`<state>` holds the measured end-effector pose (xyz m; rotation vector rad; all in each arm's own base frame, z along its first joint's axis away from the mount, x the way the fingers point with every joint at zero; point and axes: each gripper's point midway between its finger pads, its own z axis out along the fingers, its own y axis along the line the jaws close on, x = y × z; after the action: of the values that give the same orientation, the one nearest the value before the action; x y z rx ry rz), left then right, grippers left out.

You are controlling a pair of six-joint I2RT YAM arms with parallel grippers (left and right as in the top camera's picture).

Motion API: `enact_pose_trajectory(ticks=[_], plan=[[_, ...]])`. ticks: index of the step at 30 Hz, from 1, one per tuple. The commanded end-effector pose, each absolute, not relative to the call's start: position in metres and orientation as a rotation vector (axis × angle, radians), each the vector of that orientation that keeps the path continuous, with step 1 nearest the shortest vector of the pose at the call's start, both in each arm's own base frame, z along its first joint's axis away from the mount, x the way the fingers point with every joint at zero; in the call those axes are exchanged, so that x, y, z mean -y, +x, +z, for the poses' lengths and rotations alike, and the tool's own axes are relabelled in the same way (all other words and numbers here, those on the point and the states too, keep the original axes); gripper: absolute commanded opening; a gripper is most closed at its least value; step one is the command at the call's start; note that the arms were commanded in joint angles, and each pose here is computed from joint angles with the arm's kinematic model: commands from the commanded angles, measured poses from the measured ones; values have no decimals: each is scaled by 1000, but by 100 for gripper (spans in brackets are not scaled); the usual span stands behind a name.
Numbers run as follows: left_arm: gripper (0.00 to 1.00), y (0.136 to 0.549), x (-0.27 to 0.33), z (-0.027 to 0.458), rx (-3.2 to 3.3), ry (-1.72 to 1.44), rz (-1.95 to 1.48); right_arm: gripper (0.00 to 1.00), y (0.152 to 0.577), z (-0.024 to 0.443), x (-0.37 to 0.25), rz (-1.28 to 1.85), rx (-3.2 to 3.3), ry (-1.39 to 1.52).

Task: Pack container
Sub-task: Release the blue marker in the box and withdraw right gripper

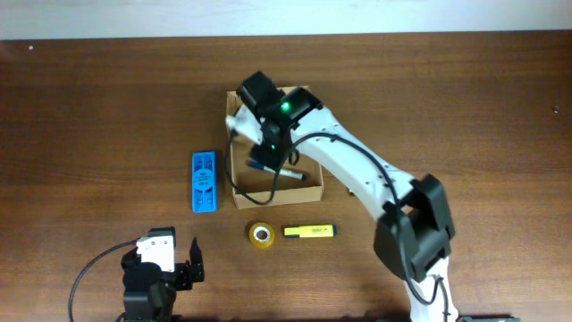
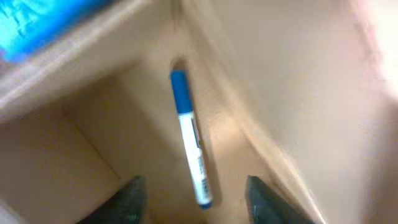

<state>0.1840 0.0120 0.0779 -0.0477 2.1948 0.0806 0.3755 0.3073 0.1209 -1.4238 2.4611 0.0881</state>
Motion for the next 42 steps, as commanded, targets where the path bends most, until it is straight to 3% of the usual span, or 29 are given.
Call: enact_pose_trajectory(ticks=[1,8,14,24,30,42], plan=[[99,184,-14,76,-2196,-42,101,74,385,208,-298,96,-2435,-1072],[100,184,-14,76,-2196,-42,101,82,380,266,-215,-110,-2537,-429],[100,184,-14,76,-2196,-42,101,82,367,268,-146,-228,-2642,-95],[100,184,-14,76,-2196,-42,101,83,345,203,-91,-351,-2780,70],[100,184,-14,76,-2196,-42,101,83,323,124,-110,-141,-2866,-135],[99,184,-14,76,-2196,-42,101,83,349,92,-92,163,-2848,92]])
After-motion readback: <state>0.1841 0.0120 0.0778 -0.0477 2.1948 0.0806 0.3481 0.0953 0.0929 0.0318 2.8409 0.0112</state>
